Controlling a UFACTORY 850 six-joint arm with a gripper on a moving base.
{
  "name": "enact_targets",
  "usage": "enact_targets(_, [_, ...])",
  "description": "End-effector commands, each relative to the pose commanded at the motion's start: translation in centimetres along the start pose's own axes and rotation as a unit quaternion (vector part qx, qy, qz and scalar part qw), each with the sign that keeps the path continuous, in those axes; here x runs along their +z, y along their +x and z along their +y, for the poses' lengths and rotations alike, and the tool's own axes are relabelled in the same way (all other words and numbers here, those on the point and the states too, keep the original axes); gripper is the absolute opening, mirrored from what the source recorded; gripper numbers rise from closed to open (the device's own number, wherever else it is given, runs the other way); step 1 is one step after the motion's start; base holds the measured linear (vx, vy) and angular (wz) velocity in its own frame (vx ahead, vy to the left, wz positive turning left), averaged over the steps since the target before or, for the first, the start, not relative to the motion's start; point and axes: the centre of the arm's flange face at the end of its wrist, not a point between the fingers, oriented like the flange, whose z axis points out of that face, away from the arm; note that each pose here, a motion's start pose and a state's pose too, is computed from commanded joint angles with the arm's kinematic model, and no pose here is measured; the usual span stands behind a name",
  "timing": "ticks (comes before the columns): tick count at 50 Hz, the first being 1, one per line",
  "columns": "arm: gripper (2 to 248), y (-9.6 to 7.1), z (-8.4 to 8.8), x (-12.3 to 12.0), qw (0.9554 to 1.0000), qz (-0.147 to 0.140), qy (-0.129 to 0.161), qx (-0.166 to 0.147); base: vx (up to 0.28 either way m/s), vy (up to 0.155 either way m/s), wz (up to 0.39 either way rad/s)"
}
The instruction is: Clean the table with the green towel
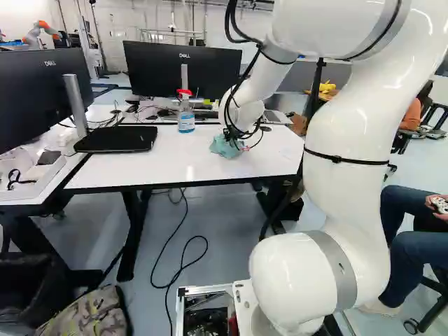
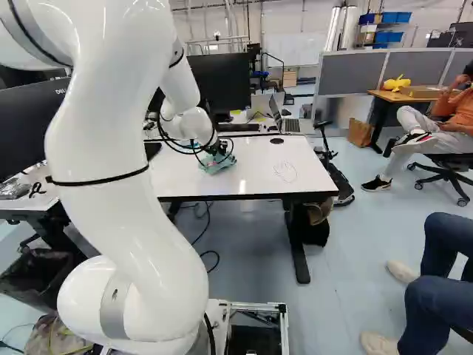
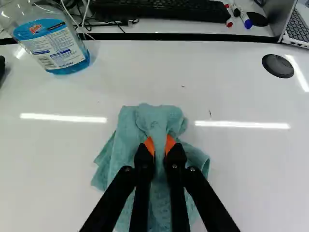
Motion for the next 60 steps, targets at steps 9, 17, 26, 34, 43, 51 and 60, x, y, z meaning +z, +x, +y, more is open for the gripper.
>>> enact_targets(9, [43,0.0,-0.1,-0.8,0.9999,-0.01,0.001,-0.001,0.0,0.0,0.0])
enact_targets(17, [43,0.0,-0.1,-0.8,0.9999,-0.01,0.001,-0.001,0.0,0.0,0.0])
enact_targets(26, [43,0.6,0.0,-0.2,1.0,-0.004,0.0,0.0,0.0,0.0,0.0])
enact_targets(34, [43,2.0,0.4,0.8,0.9997,0.026,-0.002,0.002,0.0,0.0,0.0])
enact_targets(43, [43,3.8,0.8,2.0,0.998,0.062,-0.005,0.005,0.0,0.0,0.0])
enact_targets(51, [43,5.1,1.3,3.0,0.9963,0.085,-0.008,0.007,0.0,0.0,0.0])
enact_targets(60, [43,6.3,2.0,4.2,0.995,0.098,-0.012,0.01,0.0,0.0,0.0])
